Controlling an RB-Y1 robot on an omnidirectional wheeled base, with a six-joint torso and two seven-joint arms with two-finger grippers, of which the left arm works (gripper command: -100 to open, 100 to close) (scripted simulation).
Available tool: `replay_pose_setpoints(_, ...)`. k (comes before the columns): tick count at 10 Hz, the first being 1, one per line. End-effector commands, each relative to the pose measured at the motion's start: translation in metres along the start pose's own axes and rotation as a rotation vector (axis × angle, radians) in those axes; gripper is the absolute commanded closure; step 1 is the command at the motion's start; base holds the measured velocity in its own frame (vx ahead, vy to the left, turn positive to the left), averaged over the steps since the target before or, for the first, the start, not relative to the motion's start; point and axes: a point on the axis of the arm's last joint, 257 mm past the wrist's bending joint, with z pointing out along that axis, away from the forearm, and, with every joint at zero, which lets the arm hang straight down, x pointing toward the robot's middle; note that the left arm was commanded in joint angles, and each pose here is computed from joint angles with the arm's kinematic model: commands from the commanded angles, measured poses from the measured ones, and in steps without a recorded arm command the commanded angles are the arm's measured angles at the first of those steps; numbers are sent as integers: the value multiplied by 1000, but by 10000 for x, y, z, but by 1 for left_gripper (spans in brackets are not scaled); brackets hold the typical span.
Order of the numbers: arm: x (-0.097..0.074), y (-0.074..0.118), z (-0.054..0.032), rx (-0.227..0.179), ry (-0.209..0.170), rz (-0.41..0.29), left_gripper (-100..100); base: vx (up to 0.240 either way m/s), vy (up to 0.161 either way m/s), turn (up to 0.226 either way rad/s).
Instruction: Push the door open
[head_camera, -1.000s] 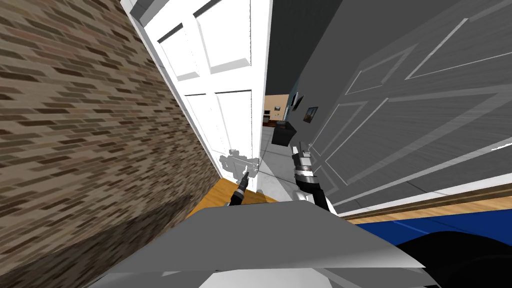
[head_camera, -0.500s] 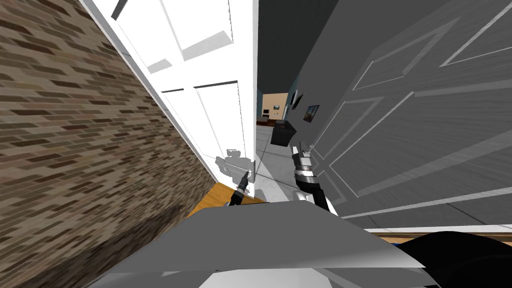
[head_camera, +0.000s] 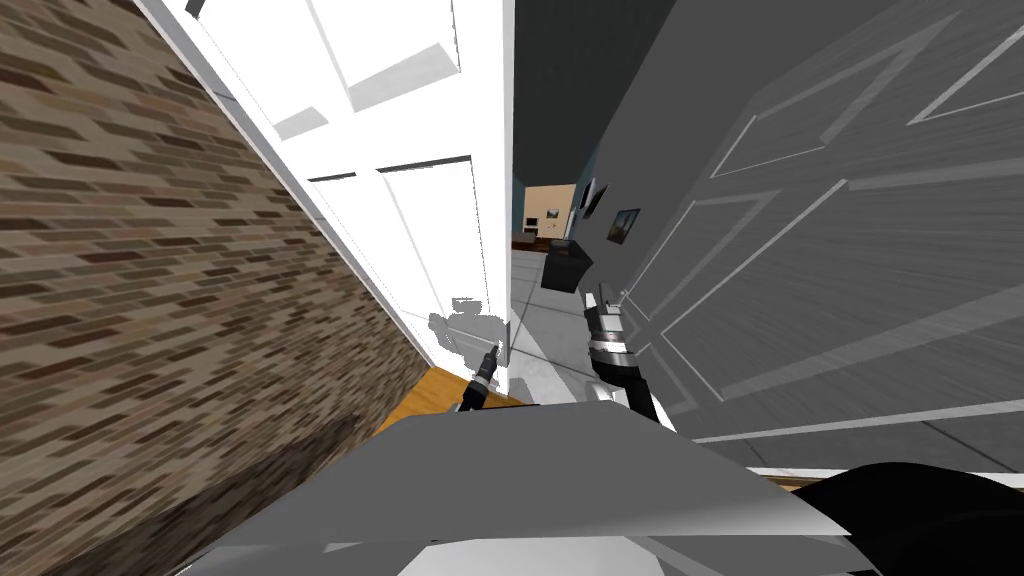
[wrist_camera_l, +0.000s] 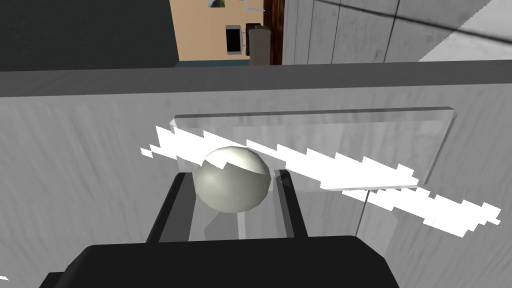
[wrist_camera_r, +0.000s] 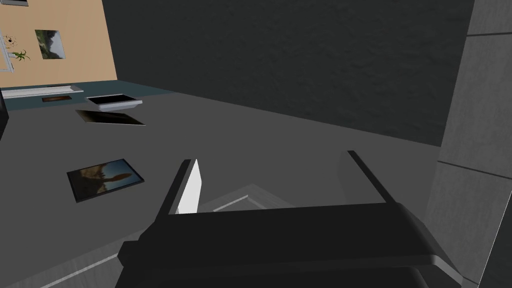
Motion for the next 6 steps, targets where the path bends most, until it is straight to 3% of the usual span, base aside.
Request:
replay_pose_setpoints(1,1,4,-7,0,0,-1,100,-11,4,4)
replay_pose_setpoints(3,1,4,-7,0,0,-1,100,-3,1,2)
replay_pose_setpoints(6,-198,44,-33,-11,-30,16,100,122,-87,32)
